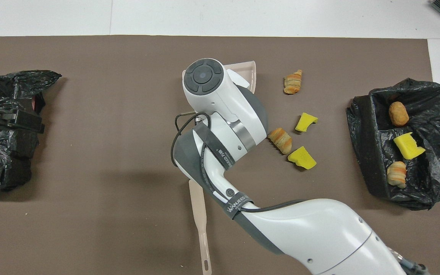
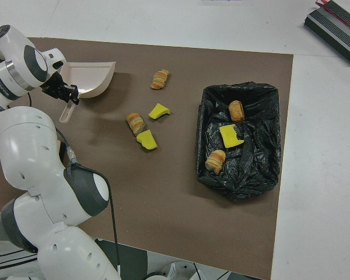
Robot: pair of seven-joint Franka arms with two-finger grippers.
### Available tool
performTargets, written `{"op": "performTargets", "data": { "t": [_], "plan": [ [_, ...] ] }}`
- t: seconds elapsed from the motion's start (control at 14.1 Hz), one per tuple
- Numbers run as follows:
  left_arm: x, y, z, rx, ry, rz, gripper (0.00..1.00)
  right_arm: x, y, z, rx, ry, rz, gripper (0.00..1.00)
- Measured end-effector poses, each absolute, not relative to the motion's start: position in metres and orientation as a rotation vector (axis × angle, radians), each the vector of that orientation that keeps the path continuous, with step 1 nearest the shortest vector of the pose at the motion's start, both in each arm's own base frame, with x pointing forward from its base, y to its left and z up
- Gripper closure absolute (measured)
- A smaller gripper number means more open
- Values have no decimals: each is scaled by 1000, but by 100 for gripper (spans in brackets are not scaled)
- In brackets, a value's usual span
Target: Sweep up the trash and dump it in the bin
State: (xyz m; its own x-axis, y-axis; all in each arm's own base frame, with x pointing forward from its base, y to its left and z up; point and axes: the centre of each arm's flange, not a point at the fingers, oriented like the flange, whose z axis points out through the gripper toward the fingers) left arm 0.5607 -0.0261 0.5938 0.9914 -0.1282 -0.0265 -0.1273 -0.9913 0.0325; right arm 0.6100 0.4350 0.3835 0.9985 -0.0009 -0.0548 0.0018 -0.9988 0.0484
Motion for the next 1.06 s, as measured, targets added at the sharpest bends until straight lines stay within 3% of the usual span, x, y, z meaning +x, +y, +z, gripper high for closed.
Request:
{"op": "performTargets", "data": {
  "t": [0.28,0.78,0.92,1.06],
  "plan": [
    [561,-26,594,3104,-199,-44,0,598,458,377,3118,-49,-98,68],
    [561,-26,594,3104,-199,-44,0,605,448,364,3118,105,-133,68],
    [561,-26,594,3104,-199,-44,0,606,448,365,3119,104,-134,65],
    [561,-26,594,3104,-199,-44,0,606,447,365,3121,101,-135,50]
  ]
}}
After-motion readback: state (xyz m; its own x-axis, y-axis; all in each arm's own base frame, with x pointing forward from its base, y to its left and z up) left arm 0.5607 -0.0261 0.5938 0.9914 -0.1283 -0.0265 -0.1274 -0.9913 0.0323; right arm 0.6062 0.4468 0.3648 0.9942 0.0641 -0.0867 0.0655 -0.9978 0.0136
